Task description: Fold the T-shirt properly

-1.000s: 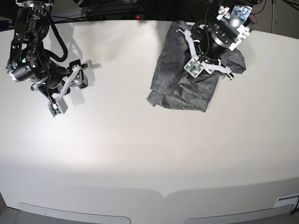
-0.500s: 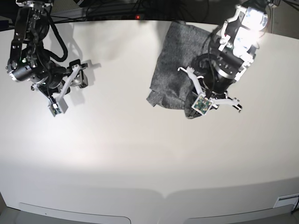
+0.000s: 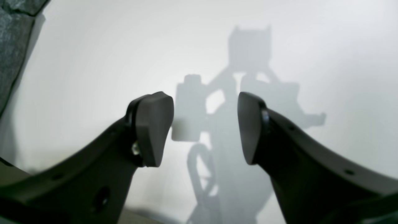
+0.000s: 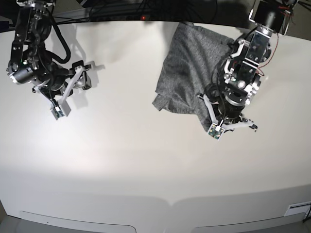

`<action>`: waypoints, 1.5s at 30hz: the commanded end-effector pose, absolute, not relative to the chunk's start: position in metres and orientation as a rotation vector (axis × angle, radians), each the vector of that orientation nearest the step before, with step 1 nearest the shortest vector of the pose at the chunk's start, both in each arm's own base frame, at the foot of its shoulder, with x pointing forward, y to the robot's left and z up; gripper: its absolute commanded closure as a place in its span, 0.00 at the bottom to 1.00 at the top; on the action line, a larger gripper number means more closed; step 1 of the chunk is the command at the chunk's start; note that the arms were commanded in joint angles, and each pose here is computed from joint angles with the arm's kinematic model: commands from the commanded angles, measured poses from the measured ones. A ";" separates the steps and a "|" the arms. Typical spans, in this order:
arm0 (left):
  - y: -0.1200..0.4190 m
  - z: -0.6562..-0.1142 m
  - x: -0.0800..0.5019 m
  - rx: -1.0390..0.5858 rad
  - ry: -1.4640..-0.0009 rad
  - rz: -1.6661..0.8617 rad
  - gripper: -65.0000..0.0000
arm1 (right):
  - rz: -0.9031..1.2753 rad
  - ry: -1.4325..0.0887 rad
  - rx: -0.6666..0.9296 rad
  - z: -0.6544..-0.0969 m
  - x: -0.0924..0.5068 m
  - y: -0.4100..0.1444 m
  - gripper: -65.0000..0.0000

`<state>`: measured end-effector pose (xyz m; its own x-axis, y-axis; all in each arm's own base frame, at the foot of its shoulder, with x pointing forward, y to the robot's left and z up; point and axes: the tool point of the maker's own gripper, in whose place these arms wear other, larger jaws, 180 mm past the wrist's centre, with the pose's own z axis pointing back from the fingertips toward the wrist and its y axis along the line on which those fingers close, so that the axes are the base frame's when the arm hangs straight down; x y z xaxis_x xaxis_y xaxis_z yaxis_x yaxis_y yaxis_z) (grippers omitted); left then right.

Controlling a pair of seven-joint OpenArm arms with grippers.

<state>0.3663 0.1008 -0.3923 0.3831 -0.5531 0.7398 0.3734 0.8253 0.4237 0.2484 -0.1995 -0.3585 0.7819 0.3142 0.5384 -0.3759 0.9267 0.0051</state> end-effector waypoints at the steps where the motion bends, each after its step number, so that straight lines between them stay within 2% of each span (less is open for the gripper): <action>1: 0.106 -0.378 0.378 0.248 -1.071 -0.609 1.00 | 0.386 -0.594 0.105 -0.349 0.255 -0.202 0.44; 5: 0.136 -0.381 0.381 0.424 -1.062 -0.599 1.00 | 0.386 -0.595 0.106 -0.349 0.255 -0.201 0.44; 12: 0.160 -0.376 0.383 0.480 -1.072 -0.537 0.98 | 0.393 -0.603 0.131 -0.348 0.255 -0.197 0.44; 15: 0.157 -0.380 0.381 0.421 -1.061 -0.489 0.73 | 0.408 -0.603 0.133 -0.348 0.255 -0.196 0.44; 17: 0.158 -0.383 0.379 0.409 -1.048 -0.474 0.66 | 0.408 -0.603 0.132 -0.348 0.255 -0.196 0.44; 22: 0.158 -0.371 0.380 0.412 -1.049 -0.433 0.67 | 0.407 -0.621 0.137 -0.346 0.257 -0.195 0.44; 25: 0.161 -0.344 0.379 0.384 -1.087 -0.311 0.77 | 0.404 -0.667 0.146 -0.340 0.264 -0.192 0.44; 27: 0.154 -0.327 0.372 0.307 -1.104 -0.257 0.80 | 0.403 -0.697 0.152 -0.336 0.269 -0.190 0.45; 30: 0.139 -0.313 0.353 0.229 -1.123 -0.255 0.84 | 0.401 -0.744 0.174 -0.327 0.277 -0.185 0.63; 34: 0.131 -0.327 0.321 0.190 -1.078 -0.264 0.96 | 0.402 -0.815 0.225 -0.311 0.291 -0.175 1.00; 35: 0.131 -0.335 0.313 0.186 -1.055 -0.265 0.99 | 0.408 -0.828 0.229 -0.308 0.295 -0.173 1.00; 39: 0.134 -0.359 0.284 0.204 -0.973 -0.285 1.00 | 0.460 -0.864 0.250 -0.299 0.306 -0.155 1.00; 45: 0.169 -0.369 0.256 0.443 -0.888 -0.316 1.00 | 0.563 -0.843 0.276 -0.317 0.318 -0.114 1.00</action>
<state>0.2492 0.1694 -0.3811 0.6320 -0.4290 0.6454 0.0962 0.8698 0.4840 0.3089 -0.1171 -0.3341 0.5823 0.3745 0.7216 -0.5618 0.8269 0.0242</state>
